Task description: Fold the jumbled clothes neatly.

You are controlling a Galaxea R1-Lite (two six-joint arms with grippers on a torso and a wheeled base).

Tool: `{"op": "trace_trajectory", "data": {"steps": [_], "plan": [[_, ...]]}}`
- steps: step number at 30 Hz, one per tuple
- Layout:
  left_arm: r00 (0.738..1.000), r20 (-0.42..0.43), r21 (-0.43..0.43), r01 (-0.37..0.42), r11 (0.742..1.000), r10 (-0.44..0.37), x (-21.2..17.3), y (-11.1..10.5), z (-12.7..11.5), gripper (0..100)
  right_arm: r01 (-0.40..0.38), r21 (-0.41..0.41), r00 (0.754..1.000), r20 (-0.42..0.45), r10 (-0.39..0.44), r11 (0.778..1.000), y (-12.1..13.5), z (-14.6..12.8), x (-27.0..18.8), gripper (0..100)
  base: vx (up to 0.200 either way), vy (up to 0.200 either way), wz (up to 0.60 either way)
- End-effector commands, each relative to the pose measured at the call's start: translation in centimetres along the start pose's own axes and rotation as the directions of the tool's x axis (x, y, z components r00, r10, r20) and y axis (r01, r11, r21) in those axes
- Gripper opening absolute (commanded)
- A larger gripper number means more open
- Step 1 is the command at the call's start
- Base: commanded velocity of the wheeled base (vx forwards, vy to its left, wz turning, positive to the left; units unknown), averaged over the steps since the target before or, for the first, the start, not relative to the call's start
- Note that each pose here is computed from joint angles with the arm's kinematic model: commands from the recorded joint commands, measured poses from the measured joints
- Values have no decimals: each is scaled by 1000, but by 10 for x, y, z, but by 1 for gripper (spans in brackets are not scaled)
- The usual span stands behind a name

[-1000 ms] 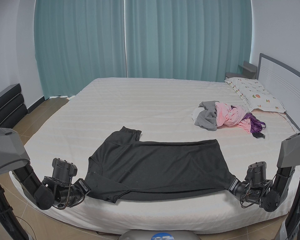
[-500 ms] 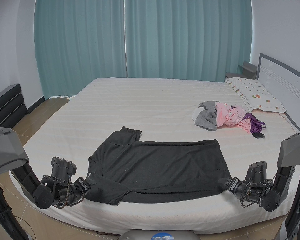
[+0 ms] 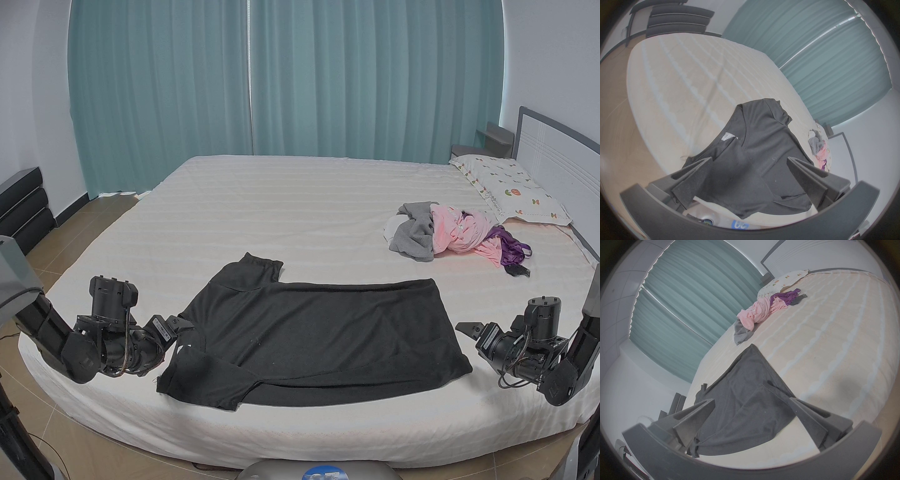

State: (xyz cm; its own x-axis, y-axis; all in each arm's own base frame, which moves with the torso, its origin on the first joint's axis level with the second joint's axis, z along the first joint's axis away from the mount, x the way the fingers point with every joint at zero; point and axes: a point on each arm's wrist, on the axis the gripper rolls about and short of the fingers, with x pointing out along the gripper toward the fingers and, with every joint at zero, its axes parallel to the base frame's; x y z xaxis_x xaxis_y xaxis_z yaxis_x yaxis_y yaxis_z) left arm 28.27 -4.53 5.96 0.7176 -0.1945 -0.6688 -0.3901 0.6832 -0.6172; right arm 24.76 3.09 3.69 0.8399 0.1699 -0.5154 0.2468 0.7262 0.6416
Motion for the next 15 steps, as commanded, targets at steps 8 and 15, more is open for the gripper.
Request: {"op": "trace_trajectory", "data": {"steps": [8,15], "plan": [[999,-39,166,-9,986,16,60,0,15,100,-70,-13,993,-97,69,997,-14,9,17,100,0,0,0],[999,-51,247,1,969,12,79,4,20,100,-60,-64,990,-128,51,996,-21,4,22,100,0,0,0]]}}
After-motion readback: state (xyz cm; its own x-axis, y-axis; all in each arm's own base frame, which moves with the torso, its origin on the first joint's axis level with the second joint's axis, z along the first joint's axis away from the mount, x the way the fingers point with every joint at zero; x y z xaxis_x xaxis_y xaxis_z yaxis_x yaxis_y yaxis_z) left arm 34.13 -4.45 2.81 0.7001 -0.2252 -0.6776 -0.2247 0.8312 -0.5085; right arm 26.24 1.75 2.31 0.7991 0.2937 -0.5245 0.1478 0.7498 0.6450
